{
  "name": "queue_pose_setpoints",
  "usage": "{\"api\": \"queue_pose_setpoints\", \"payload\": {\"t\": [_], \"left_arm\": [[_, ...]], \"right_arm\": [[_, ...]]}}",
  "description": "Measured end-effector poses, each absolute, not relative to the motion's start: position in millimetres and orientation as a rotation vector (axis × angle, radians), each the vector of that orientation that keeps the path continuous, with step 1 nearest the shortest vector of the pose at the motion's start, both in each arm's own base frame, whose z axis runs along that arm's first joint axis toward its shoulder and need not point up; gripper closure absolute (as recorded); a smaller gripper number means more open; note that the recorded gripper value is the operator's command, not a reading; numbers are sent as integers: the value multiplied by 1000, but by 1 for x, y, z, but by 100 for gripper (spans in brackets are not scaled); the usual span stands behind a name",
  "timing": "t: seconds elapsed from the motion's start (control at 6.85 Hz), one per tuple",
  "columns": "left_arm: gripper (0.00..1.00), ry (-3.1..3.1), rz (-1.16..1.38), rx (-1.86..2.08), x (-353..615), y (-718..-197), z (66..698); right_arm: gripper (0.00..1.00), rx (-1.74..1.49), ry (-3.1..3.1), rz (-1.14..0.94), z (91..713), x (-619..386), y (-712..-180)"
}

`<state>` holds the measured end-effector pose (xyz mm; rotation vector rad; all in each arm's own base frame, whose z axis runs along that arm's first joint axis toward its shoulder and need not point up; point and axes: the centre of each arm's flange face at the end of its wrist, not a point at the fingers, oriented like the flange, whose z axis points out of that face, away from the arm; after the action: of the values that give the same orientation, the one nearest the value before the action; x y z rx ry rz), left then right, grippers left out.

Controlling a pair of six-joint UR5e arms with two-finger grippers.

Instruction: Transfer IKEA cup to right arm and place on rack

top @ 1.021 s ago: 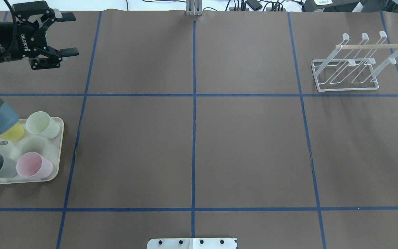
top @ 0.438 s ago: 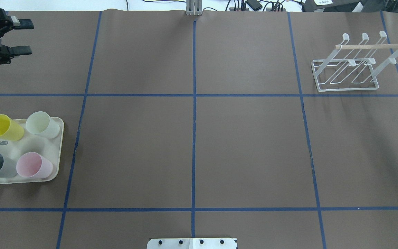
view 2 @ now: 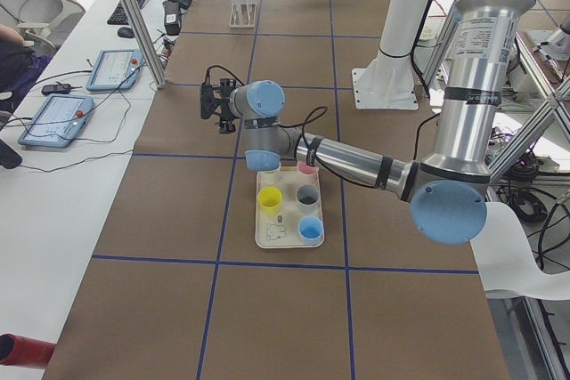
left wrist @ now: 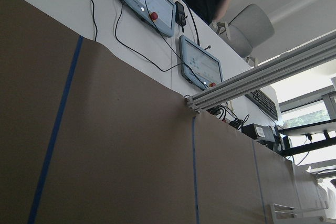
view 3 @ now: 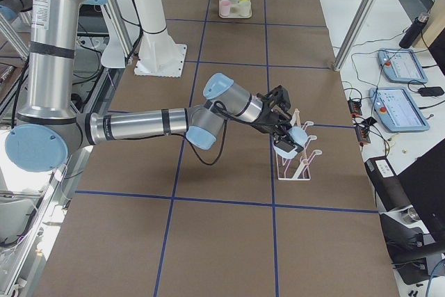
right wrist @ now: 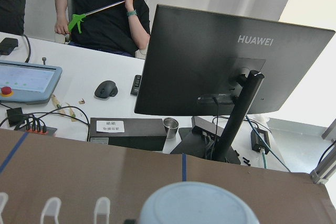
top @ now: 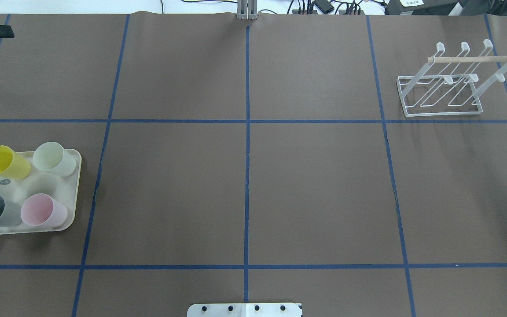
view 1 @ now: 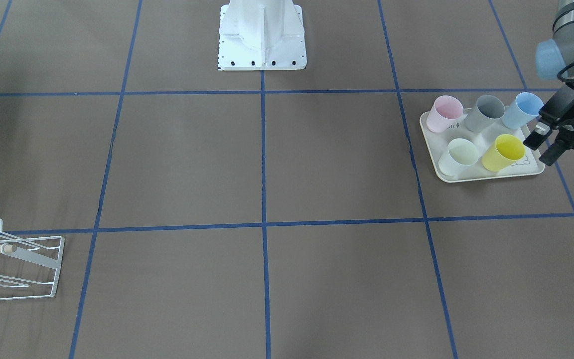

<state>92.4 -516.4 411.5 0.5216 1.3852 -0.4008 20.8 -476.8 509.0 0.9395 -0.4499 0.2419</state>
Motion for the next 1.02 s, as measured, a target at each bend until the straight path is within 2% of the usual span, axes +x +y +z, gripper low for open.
{"api": "queue_pose_setpoints", "payload": {"t": [0.44, 1.02], "left_arm": [[0, 1204, -303, 599, 66, -521, 449], [0, 1104, -258, 629, 54, -527, 465]], "right_arm": [[100, 1009, -404, 261, 519, 17, -465], [100, 1109, -390, 371, 533, -50, -466]]}}
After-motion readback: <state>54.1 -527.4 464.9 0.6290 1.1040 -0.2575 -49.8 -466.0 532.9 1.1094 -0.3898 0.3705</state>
